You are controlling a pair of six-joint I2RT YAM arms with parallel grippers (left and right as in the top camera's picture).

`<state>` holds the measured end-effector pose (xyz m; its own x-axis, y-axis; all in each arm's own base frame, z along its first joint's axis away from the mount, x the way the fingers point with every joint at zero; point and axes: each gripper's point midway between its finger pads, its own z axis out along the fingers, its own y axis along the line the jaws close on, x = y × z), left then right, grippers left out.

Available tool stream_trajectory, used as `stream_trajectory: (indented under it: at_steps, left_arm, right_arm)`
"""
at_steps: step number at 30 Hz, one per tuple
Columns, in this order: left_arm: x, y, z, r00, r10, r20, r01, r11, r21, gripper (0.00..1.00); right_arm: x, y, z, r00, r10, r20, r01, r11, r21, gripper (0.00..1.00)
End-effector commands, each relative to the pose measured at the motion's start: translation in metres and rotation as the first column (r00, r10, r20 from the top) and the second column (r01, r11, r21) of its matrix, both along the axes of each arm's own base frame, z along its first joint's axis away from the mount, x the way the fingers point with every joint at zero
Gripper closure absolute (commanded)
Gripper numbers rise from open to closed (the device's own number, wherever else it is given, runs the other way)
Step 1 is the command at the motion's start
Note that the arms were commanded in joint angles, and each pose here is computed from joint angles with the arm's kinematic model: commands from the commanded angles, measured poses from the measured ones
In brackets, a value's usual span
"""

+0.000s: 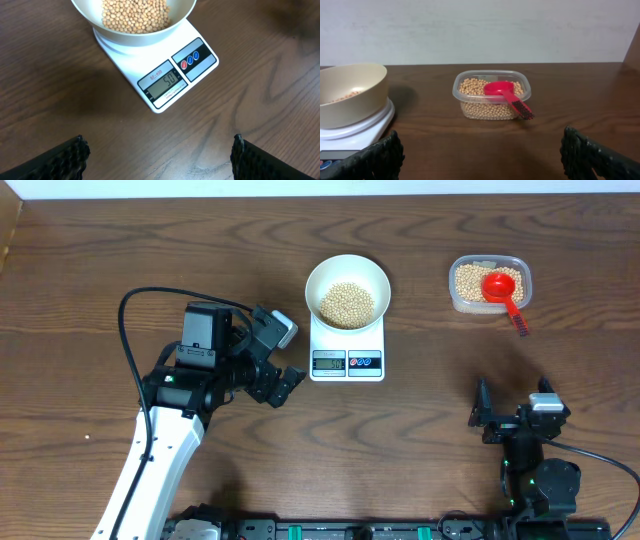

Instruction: Scoop item into bowl and weigh 50g on scale

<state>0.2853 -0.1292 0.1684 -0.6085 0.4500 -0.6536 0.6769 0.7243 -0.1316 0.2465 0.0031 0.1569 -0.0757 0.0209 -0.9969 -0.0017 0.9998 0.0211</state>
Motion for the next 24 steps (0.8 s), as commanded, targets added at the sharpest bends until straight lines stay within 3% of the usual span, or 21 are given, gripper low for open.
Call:
stream_trajectory:
  at_steps: [1,24]
  left_arm:
    - [-0.0008,0.0000,-0.0027,1.000,-0.007,-0.002,0.007,1.000,0.010,0.07]
    - [-0.0008,0.0000,-0.0027,1.000,-0.007,-0.002,0.007,1.000,0.010,0.07]
  right_arm:
    - [-0.0004,0.0032,-0.0004,1.000,0.019,0.000,-0.019,0.999,-0.039,0.01]
    - [-0.0004,0.0042,-0.0002,1.000,0.024,0.001,-0.024,0.999,-0.038,0.01]
